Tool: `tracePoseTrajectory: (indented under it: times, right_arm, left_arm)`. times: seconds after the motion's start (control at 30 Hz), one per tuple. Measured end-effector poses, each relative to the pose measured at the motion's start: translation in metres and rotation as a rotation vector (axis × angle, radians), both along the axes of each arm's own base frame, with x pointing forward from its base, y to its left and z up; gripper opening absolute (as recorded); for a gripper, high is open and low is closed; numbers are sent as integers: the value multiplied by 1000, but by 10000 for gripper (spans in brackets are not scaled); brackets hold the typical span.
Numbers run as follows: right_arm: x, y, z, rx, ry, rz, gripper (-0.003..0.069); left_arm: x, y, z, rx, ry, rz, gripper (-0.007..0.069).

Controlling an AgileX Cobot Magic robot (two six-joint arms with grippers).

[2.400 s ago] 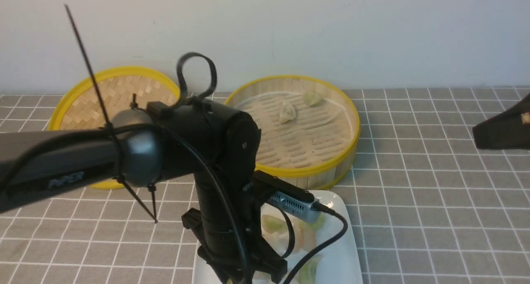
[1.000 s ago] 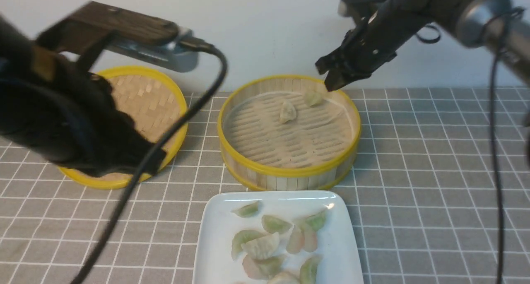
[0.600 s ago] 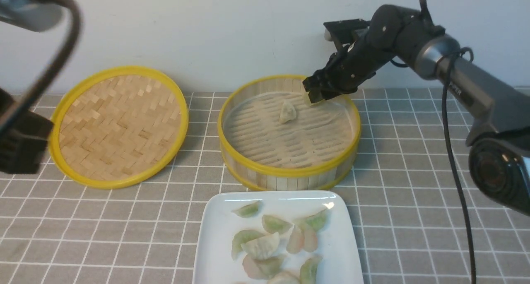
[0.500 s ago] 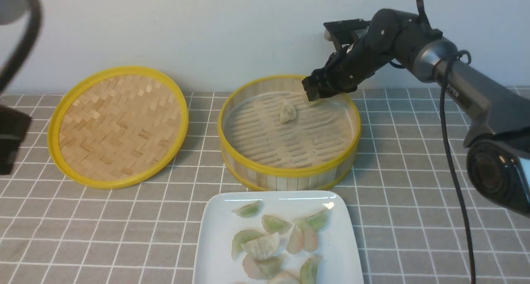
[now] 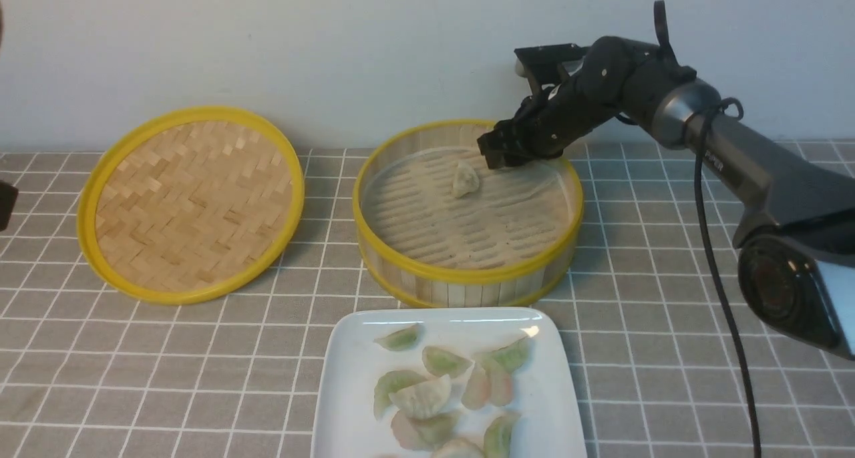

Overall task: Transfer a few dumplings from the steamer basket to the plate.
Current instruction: Use the right arm to grab a dumpling from inside the steamer, then use the right arm to put the dumpling into the plate

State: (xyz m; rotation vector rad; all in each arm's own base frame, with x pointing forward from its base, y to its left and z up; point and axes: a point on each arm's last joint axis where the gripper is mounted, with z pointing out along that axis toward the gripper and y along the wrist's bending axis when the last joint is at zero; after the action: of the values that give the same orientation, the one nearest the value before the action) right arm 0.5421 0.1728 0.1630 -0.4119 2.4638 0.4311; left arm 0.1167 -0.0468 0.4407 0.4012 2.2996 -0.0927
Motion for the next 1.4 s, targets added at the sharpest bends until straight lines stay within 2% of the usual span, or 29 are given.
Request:
tracePoseTrajectory:
  times: [0.1, 0.3, 0.47, 0.6, 0.77, 0.83, 0.97, 1.13, 1.23, 1.4]
  right_arm:
    - [-1, -1, -1, -7, 19, -15, 195]
    - [-2, -2, 2, -10, 43, -30, 199]
    - [-13, -5, 19, -53, 104, 2, 199]
    - [-30, -7, 62, -48, 127, 40, 199]
    - [-48, -8, 124, 10, 41, 66, 199]
    - [-52, -8, 134, 27, 33, 63, 199]
    - [-83, -10, 169, 76, 44, 69, 199]
    - [-151, 0, 189, 40, 105, 151, 199]
    - [-190, 10, 182, 11, 170, 214, 199]
    - [-263, 29, 131, -83, 373, 345, 199]
  left_arm:
    - [0, 0, 0, 0, 0, 0, -5]
    - [0, 0, 0, 0, 0, 0, -4]
    - [0, 0, 0, 0, 0, 0, -4]
    - [0, 0, 0, 4, -2, 2, -4]
    - [0, 1, 0, 6, -3, 3, -4]
    - [0, 1, 0, 6, -3, 4, -4]
    - [0, 0, 0, -9, 4, 4, -4]
    - [-1, -5, -6, -44, 44, -20, -4]
    - [0, -6, -13, -35, 70, -21, -4]
    - [4, -9, -34, 3, 138, -20, -4]
